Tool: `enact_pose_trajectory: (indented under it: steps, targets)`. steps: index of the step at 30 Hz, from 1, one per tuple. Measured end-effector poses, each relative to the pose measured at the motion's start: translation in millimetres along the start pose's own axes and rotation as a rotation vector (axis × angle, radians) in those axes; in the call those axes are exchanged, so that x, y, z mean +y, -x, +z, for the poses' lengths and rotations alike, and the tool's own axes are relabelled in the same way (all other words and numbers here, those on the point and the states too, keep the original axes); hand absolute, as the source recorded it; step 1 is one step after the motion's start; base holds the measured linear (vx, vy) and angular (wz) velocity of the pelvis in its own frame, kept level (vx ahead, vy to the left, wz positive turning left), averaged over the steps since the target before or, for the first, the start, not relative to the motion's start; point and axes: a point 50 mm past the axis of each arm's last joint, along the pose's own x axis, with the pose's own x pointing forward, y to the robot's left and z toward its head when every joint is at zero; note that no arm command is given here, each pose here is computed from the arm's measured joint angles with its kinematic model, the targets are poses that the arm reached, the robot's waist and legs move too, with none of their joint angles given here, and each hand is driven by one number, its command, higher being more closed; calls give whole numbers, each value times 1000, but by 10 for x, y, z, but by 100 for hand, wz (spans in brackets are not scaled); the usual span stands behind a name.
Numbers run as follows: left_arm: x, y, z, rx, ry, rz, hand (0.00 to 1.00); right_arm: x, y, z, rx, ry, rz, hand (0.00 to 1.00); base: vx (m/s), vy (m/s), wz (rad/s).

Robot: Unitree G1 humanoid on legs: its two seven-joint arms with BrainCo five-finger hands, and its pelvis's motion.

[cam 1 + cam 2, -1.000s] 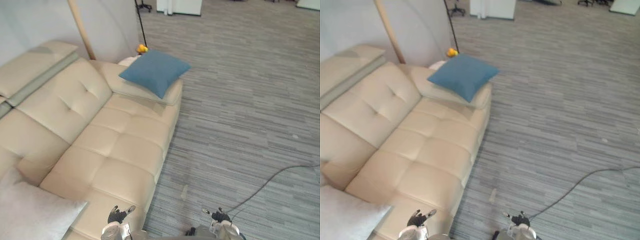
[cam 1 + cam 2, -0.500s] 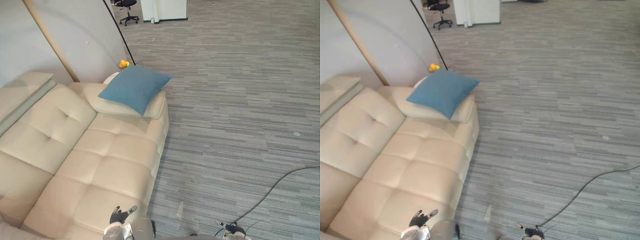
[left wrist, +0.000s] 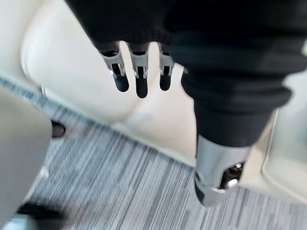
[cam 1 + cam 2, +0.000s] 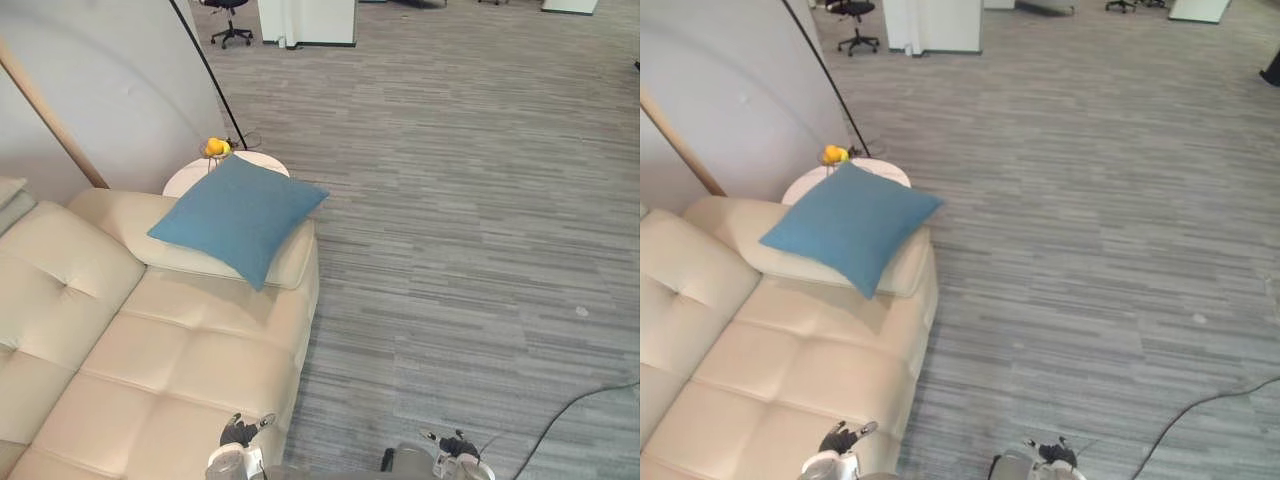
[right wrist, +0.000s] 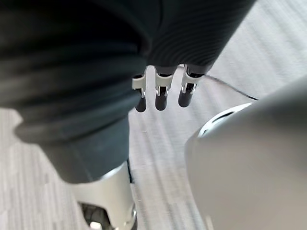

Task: Pick up cushions and gather them together orderly.

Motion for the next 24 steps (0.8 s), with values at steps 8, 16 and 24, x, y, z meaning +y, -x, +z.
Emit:
enact_pose_trajectory:
  steps: [8,16,24]
  targets:
    - [-77,24,-48,16,95,6,0,-200,-12,-30,19,-9,-59,0,351,-262,37]
    - [-80,17,-25,5,44,-15,0,-184,-15,0,9,-8,-56,0,281,-7,35]
    - [-9,-20,13,9,-39,-22,0,-72,24,-123,33,7,-8,0,407,104,23]
